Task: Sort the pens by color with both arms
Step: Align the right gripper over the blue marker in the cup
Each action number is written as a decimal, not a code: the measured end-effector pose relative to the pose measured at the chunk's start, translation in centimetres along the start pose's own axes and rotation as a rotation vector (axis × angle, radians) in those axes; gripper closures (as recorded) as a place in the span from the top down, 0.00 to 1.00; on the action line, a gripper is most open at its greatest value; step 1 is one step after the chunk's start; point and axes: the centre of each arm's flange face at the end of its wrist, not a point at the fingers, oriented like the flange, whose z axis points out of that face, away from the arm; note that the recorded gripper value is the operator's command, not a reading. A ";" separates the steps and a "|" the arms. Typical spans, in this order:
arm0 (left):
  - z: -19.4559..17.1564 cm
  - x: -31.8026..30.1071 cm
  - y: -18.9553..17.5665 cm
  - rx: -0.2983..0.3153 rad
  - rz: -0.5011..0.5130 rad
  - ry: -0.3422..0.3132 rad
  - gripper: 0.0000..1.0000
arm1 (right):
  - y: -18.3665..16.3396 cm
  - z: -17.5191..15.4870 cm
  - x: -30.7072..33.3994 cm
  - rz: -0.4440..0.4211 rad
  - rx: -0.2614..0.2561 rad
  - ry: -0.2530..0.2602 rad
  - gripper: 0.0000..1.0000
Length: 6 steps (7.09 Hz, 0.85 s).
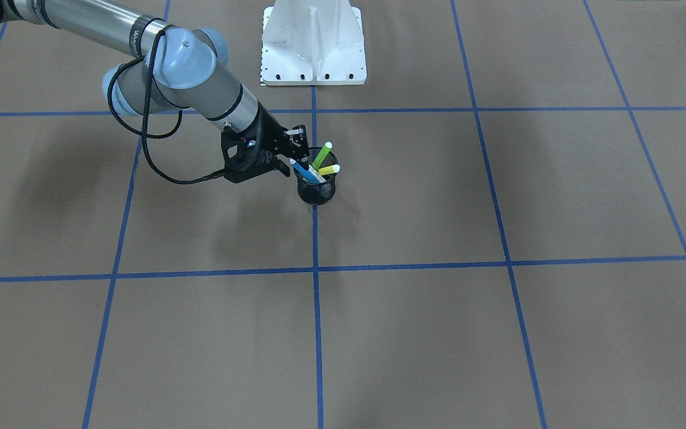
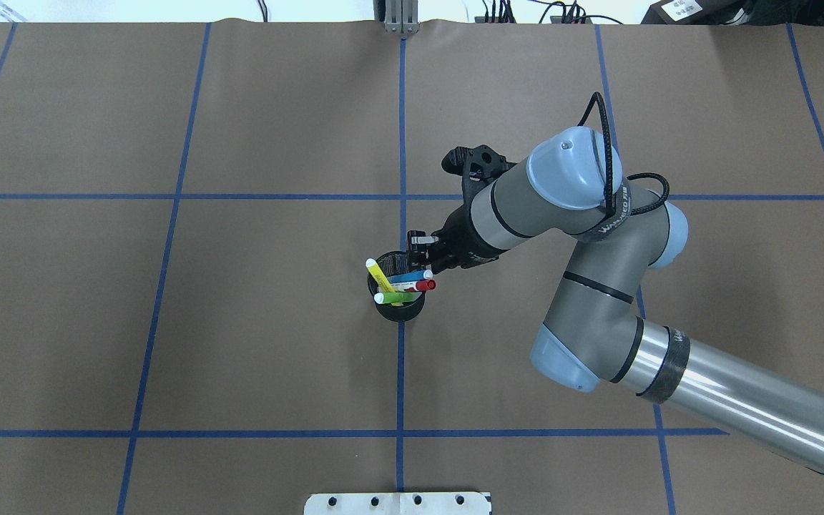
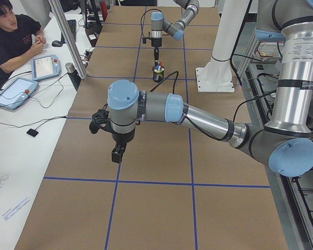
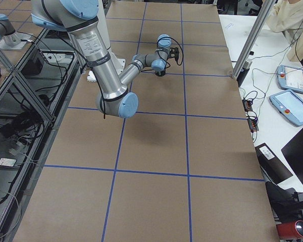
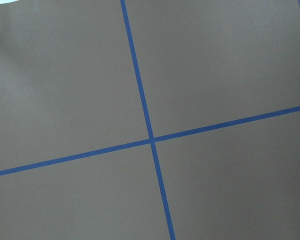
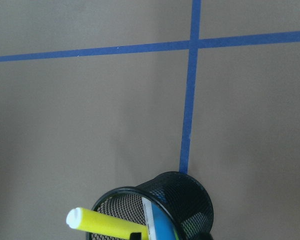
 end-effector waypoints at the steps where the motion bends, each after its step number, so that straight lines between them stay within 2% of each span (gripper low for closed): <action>1: 0.0 0.0 0.0 0.000 0.000 0.000 0.99 | 0.1 0.1 0.0 0.001 -0.001 0.000 0.32; 6: 0.1 0.0 0.2 -0.001 -0.001 0.000 0.99 | 0.4 0.4 -0.1 0.002 -0.006 0.002 0.24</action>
